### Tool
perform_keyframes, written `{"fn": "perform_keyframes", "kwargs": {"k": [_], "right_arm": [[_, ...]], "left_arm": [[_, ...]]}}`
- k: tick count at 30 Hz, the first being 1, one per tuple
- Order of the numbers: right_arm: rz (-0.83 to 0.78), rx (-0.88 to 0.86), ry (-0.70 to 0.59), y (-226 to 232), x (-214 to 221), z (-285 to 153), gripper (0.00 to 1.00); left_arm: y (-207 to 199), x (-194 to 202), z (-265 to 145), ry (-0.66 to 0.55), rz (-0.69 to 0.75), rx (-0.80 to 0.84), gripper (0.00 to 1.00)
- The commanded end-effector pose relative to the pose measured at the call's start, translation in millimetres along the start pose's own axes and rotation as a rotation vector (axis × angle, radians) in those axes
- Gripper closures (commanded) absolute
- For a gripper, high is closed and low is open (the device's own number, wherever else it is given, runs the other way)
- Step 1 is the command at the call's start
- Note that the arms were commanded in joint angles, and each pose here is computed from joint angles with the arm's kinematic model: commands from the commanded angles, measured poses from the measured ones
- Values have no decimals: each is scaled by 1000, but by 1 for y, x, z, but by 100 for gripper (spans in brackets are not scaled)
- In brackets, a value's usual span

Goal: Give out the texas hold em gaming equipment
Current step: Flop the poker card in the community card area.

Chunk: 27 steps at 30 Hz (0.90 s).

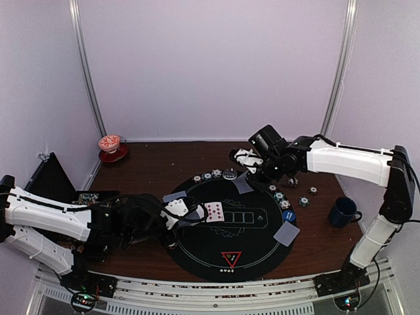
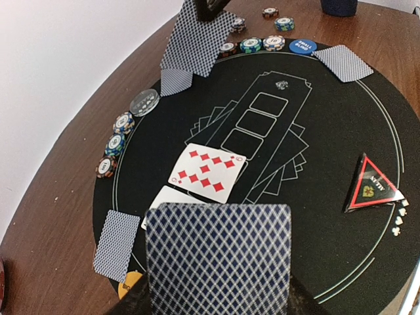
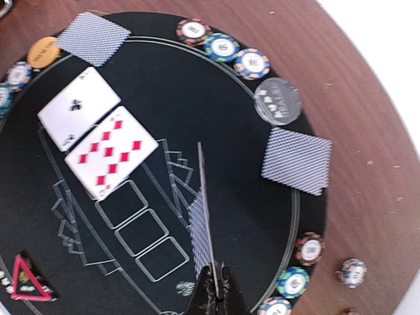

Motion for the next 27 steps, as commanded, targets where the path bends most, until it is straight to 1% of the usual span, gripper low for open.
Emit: {"fn": "perform_keyframes", "kwargs": {"k": [1,3,8,12,14,20,24,27], "right_arm": [[-101,291,-34,6,-3,8,100],[-150,366,-16,14,0,17,100],[-251,486,38,32,14,43,100],[-327,555,74,44,26,61,100],[-361,550,93,52,33,69,100],[-459,446,116,85,47,85,100],[-488,375,128,98,52,90,100],[-501,359,136,101,55,93,100]], "left_arm": [[8,-17,-2,-70,-30,-39,46],[7,-16,-3,-70,-29,-38,46],[8,-16,-3,-72,-30,-38,46],[8,-16,-3,-71,-31,-38,46],[8,-16,-3,-72,-30,-39,46],[8,-16,-3,-72,-29,-39,46],[8,-16,-4,-75,-31,-38,46],[9,-17,-5,-77,-32,-40,46]]}}
Point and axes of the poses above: each gripper's point midway between its finger pads, its own z axis out along the fingers, its own y axis along the line the jaws close on, x = y × z, the point moved 8 cm from there along -z, back along the fingers, and after that the axes turned 8 degrees about z, right-handed, at the moved point
